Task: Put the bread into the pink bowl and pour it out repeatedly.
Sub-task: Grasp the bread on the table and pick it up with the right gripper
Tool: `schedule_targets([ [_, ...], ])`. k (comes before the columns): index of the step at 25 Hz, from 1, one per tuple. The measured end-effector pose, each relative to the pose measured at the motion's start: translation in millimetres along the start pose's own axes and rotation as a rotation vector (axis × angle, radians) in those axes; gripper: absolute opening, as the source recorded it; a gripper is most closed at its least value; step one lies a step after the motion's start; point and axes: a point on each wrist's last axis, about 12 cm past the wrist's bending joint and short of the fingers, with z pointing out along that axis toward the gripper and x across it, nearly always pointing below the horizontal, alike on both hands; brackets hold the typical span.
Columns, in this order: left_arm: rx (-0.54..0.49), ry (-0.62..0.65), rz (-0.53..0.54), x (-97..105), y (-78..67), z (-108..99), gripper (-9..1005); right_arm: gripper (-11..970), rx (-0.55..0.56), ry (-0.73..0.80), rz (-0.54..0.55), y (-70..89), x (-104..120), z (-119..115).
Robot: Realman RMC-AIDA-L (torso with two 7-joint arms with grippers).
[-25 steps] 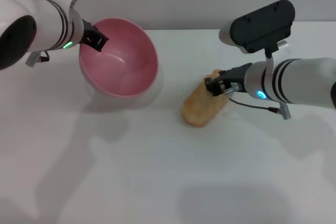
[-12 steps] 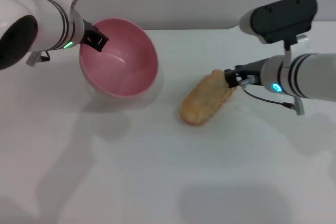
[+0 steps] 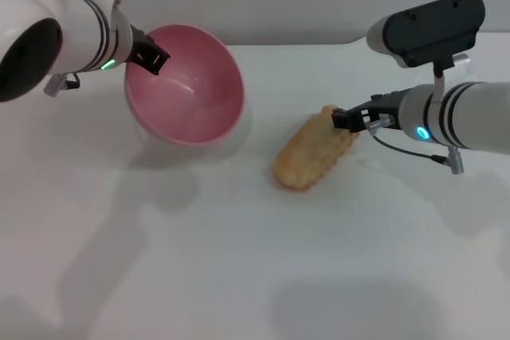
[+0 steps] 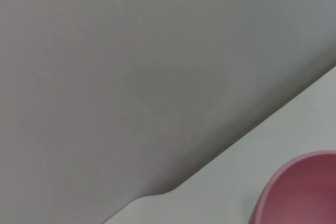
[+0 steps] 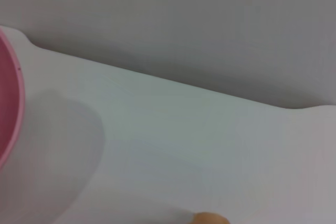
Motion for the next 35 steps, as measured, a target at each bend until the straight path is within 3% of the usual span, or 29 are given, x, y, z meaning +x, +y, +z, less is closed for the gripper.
schedule_targets([
  [6, 0.004, 0.006, 0.004, 0, -1.5, 1, 48, 686, 0.006, 0.010, 0.000, -1.5, 1, 3],
  [35, 0.014, 0.002, 0.016, -4, -5.3, 1, 49, 671, -0.005, 0.051, 0.034, -3.4, 8, 20],
])
